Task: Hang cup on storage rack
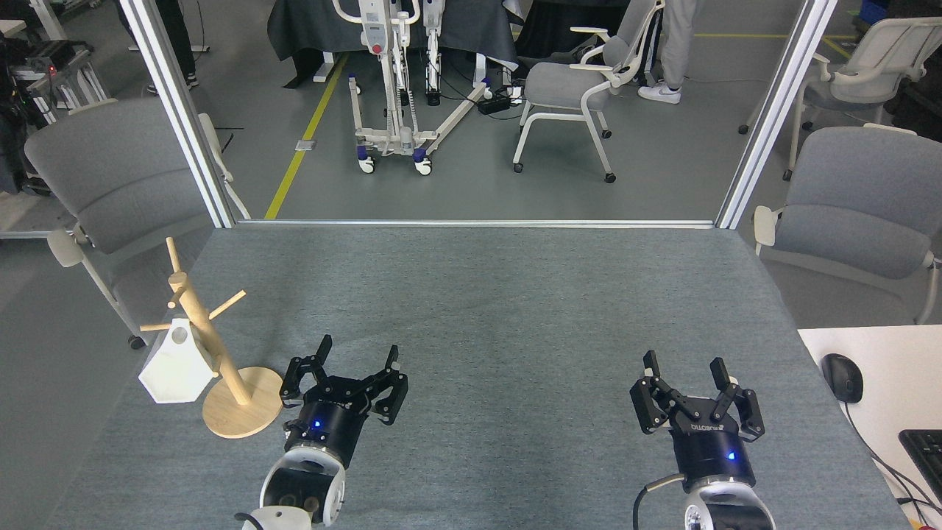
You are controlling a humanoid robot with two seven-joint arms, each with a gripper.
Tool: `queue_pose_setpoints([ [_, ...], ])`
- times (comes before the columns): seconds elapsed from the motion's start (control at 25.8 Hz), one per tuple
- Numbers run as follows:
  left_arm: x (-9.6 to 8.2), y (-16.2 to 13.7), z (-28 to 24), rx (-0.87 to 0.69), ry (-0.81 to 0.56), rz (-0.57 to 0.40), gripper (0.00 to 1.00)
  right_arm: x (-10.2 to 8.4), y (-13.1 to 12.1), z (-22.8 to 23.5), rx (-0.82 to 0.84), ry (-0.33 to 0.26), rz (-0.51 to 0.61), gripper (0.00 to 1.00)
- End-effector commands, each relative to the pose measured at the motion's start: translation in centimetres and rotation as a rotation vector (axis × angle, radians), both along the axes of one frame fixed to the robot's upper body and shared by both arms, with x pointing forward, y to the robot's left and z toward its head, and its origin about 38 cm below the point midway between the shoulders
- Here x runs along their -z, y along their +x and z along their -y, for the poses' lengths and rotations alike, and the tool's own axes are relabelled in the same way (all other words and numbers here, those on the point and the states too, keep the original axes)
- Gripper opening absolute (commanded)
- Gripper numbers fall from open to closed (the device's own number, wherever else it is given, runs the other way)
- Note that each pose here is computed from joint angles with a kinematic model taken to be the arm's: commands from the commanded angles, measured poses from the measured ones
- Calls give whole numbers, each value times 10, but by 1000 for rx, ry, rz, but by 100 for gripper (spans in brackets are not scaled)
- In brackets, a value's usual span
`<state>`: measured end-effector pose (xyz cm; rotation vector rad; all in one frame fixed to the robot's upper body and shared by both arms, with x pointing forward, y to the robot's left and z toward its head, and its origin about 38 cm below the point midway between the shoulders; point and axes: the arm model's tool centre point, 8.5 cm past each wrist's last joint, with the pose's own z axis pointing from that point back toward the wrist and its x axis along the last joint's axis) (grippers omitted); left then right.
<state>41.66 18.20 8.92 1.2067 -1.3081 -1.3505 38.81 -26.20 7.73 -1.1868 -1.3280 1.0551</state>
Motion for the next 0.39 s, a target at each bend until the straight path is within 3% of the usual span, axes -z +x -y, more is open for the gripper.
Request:
queue_pose_setpoints([
  [0.0,5,-24,-3,-1,-1,1,98,-2,4,2,11,2,7,99],
  [0.12,-1,-39,-7,-9,0,24,99,-6,8,-1,13,14,15,100],
  [0.35,-8,-43,-8,-14,-1,44,98,-1,6,-2,11,10,-20,99],
])
